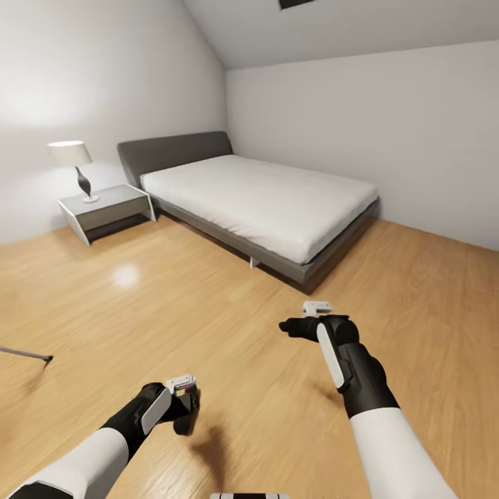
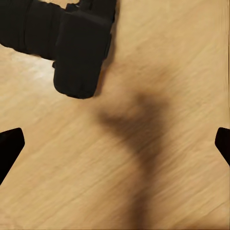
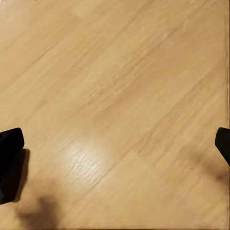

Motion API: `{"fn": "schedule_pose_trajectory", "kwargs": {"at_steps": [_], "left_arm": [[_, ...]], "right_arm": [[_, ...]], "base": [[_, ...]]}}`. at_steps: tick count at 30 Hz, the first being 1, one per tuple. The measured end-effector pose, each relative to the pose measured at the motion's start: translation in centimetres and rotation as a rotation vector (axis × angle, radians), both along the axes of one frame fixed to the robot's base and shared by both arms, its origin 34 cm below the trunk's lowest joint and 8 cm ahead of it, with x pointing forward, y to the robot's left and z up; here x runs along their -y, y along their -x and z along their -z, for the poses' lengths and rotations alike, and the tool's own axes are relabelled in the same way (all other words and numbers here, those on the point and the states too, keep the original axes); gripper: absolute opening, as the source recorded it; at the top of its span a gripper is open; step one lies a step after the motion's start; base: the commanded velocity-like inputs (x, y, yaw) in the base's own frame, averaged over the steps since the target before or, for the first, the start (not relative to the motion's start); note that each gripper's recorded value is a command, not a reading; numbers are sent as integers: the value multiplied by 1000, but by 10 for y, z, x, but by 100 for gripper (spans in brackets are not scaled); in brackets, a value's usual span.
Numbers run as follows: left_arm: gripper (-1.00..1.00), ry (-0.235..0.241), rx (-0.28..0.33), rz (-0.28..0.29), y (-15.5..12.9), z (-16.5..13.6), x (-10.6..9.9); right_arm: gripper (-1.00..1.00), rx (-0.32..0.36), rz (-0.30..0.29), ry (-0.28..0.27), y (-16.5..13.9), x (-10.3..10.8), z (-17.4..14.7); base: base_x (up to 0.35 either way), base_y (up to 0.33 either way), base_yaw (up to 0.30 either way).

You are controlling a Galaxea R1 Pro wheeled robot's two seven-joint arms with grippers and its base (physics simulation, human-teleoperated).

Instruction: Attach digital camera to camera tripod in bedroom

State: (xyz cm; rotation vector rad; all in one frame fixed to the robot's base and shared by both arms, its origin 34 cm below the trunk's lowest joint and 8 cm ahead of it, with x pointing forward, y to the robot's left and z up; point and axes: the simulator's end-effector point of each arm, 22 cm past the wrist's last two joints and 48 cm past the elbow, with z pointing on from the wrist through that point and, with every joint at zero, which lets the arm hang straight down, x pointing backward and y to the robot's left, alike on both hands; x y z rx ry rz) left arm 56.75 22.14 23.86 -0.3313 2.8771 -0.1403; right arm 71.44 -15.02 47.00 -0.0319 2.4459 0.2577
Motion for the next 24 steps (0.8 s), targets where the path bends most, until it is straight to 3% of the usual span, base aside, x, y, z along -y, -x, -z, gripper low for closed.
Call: {"fn": "schedule_pose_trajectory", "kwargs": {"at_steps": [9,24], "left_arm": [[100,-16,11,-8,7,6,-7],[100,-27,9,-11,10,8,-10]], "right_arm": [[100,4,-42,16,2,-15,0],[100,-1,-67,24,7,-23,4]], "base": [[0,2,-189],[0,105,-30]]}}
